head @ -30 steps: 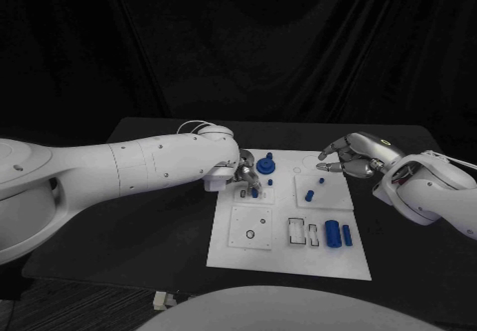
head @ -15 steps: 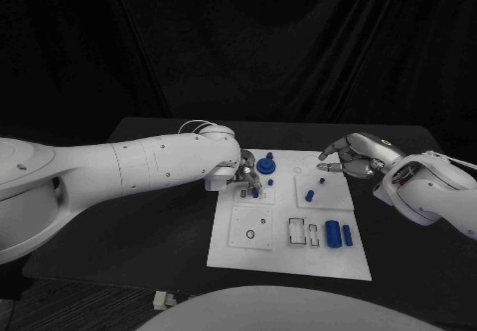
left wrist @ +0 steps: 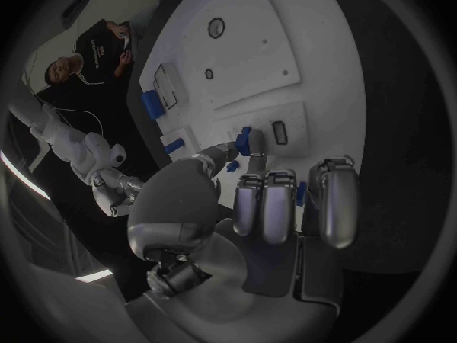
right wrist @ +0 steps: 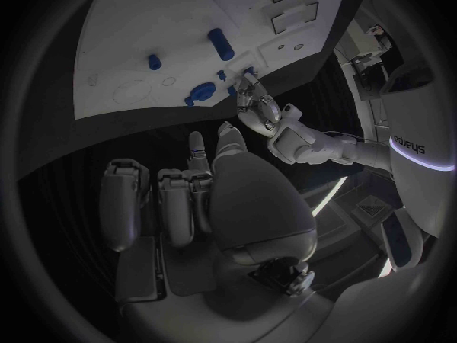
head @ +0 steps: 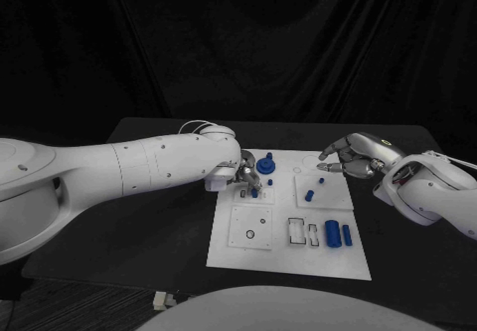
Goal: Assemble the parts on the task board
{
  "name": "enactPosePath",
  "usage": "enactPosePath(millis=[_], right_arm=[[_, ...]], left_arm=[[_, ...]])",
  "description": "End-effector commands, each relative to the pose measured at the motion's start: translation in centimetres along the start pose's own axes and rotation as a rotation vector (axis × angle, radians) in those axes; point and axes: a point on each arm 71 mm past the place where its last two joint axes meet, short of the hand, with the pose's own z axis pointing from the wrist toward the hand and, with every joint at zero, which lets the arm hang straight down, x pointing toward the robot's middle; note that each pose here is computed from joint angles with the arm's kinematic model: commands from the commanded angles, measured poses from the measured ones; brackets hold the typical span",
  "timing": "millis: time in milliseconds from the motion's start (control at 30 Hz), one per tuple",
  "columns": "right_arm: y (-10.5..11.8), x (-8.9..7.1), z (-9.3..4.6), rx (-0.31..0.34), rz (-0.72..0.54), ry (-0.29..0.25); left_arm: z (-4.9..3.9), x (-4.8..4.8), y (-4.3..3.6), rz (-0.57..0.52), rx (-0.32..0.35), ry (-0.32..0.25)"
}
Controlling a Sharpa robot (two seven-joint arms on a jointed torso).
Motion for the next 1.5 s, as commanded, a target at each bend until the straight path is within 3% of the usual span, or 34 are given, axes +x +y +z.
enactPosePath(millis=[33, 900, 1500], right_arm=[[-0.1, 0.1, -0.1, 0.011, -0.006, 0.001], [-0.1, 0.0, -0.1, 0.01, -0.009, -0.002], [-0.2, 0.0, -0.1, 0.013, -0.01, 0.0]], left_arm=[[0.31, 1.0, 0.14, 0.016, -0.013, 0.049], [-0.22, 1.0, 0.02, -0.032, 0.011, -0.021], [-1.0, 0.76, 0.54, -0.059, 0.02, -0.061]])
